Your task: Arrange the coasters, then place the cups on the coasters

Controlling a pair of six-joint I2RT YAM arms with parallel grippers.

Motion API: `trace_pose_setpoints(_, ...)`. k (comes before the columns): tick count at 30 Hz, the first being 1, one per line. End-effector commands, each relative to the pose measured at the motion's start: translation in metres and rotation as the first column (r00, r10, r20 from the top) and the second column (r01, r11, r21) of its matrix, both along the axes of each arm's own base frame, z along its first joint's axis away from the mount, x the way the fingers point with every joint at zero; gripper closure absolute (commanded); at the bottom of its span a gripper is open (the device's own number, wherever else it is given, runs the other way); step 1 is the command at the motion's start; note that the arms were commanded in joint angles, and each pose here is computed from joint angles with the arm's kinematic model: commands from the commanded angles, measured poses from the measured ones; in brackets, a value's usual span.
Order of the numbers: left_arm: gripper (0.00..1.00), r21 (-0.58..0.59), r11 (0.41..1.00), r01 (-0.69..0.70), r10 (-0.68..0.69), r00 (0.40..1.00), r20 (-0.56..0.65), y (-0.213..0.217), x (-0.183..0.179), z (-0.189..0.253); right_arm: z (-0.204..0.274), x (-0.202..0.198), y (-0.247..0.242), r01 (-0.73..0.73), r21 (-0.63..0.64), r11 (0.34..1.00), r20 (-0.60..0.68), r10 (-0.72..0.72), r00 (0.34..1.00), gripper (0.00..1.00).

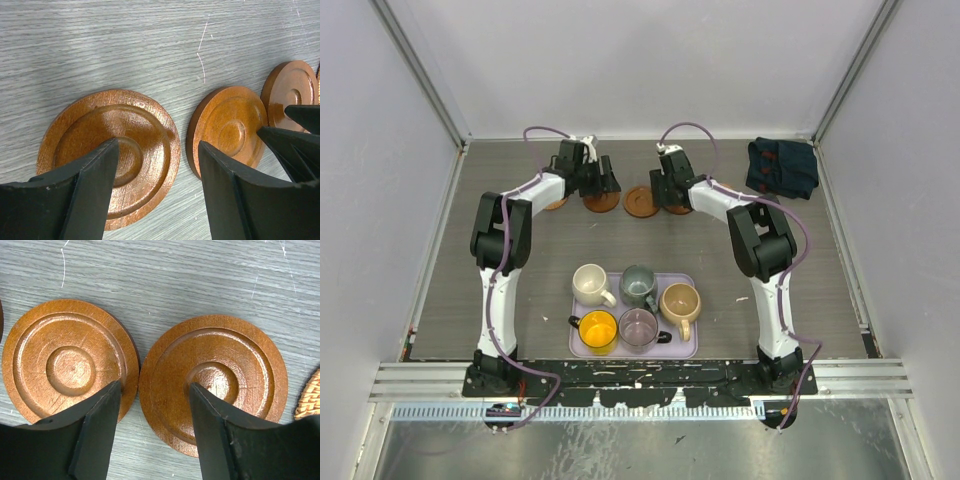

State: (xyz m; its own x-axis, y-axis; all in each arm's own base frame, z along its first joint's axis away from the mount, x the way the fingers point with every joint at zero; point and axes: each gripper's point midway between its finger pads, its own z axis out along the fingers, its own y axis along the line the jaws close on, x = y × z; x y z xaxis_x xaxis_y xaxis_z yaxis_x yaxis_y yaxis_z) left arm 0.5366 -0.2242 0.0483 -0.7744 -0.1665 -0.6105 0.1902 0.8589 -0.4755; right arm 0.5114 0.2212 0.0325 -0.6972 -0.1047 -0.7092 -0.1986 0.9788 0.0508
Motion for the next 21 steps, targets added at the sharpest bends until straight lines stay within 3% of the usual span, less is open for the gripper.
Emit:
trace_pose_setpoints(1,0.33,0.077,0.997,-0.019,0.026,0.996,-0.09,0.02,-0.02,-0.022,-0.004,-0.014,-0.014,0.005,-0.048,0.999,-0.042,-0.007,0.999,0.37)
trace_pose_setpoints(21,0.33,0.122,0.988,-0.092,0.105,0.989,-0.101,0.052,-0.024,-0.027,0.033,0.001,0.001,-0.043,0.01,0.999,0.048,0.043,0.998,0.35)
